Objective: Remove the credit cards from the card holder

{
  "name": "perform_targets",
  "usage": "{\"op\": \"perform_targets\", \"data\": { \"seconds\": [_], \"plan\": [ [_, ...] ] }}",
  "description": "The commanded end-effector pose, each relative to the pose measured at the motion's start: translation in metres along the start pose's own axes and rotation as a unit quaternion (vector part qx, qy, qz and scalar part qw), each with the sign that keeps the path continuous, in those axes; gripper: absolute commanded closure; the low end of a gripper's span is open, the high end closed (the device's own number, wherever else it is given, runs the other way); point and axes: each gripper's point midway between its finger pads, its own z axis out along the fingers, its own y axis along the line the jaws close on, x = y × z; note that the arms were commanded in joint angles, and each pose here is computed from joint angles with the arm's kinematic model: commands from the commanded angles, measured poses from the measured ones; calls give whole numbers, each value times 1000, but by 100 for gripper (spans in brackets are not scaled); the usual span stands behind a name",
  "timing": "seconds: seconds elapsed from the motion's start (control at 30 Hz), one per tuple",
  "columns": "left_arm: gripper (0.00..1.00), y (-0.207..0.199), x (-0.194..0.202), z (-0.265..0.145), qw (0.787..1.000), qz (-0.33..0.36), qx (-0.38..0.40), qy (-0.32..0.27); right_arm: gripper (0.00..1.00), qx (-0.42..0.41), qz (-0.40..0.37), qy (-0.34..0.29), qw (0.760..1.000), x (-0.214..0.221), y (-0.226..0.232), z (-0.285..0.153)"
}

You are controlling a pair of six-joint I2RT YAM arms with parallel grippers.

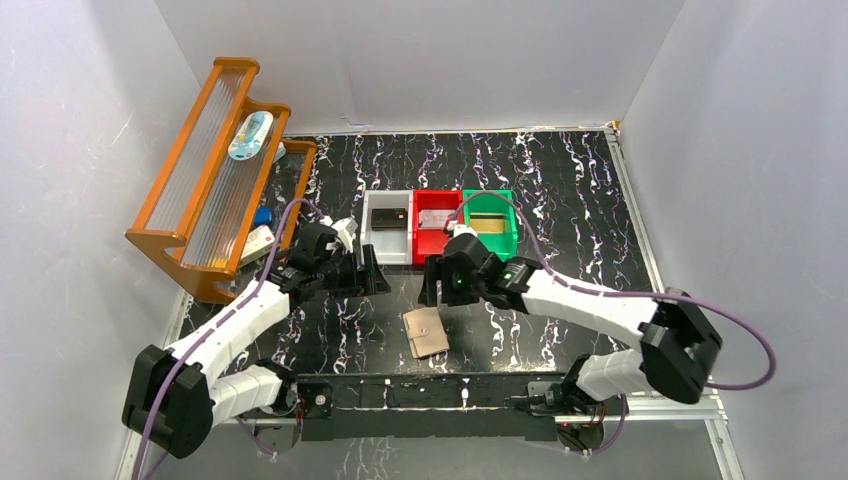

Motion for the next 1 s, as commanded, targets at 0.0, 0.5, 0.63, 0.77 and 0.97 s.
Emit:
{"op": "perform_targets", "data": {
  "seconds": [0.0,0.5,0.63,0.77,0.97],
  "plan": [
    [23,3,-12,4,998,-37,-44,-36,24,7,58,-58,997,-20,-20,-12],
    [38,-44,27,36,994,62,-88,15,39,-146,136,30,980,46,-16,-7],
    [44,-61,27,37,991,108,-70,25,41,-158,164,20,973,51,-19,-1],
    [44,-66,45,39,980,177,-65,59,44,-147,172,15,974,53,-26,3],
    [44,-70,58,34,967,241,-32,81,44,-141,186,14,972,66,-37,4]
  ]
}}
